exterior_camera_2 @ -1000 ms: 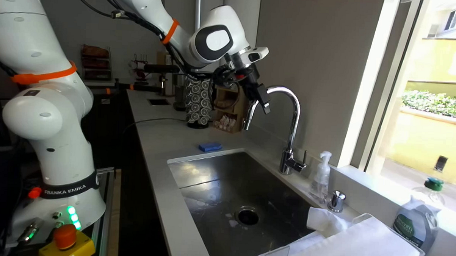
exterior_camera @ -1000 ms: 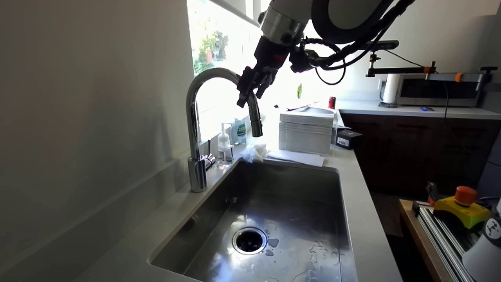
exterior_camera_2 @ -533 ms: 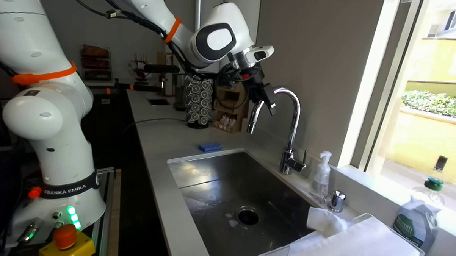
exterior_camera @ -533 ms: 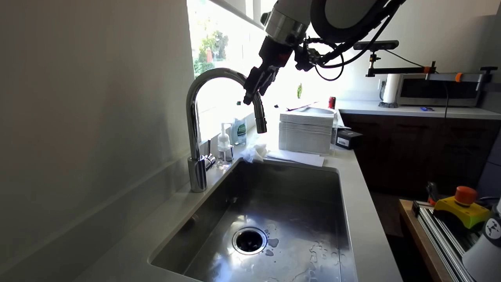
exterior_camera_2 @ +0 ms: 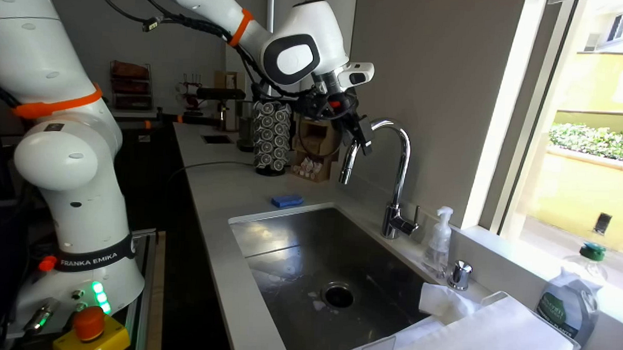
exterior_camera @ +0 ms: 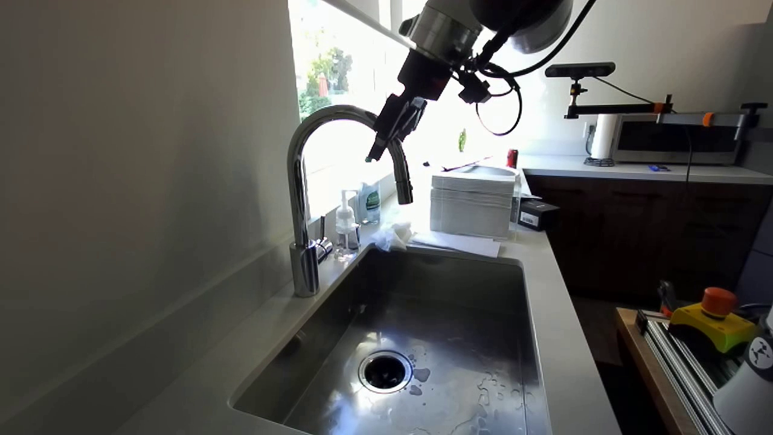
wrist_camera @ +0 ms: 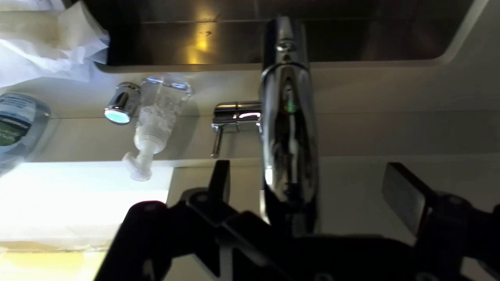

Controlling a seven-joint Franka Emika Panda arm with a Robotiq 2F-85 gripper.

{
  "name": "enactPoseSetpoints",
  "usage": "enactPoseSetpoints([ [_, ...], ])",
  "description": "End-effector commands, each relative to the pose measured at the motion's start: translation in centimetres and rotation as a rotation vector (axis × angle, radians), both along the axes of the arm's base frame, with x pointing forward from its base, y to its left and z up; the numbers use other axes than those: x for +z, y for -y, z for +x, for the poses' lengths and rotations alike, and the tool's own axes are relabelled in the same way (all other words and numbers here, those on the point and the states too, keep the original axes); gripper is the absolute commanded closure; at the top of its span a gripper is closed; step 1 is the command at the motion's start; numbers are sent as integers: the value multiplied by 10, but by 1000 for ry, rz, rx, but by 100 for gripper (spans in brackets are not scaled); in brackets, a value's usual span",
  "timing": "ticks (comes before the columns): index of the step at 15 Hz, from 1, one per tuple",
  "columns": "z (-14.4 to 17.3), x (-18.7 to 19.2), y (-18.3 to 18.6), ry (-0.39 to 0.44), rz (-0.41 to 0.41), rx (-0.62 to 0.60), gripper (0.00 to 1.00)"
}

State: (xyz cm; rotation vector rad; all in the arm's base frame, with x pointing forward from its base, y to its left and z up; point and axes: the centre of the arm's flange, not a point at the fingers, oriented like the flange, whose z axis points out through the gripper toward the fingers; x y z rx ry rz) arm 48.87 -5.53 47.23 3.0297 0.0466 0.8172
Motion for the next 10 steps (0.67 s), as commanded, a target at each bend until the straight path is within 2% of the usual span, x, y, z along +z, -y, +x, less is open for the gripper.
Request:
enactPoseSetpoints([
  [1,-14,12,-11,-43,83,97,0],
  [3,-21,18,-13,-77,102,147,0],
  [5,-28,27,-12,-117,82,166,0],
  [10,-51,49,8,-170,-35,146,0],
])
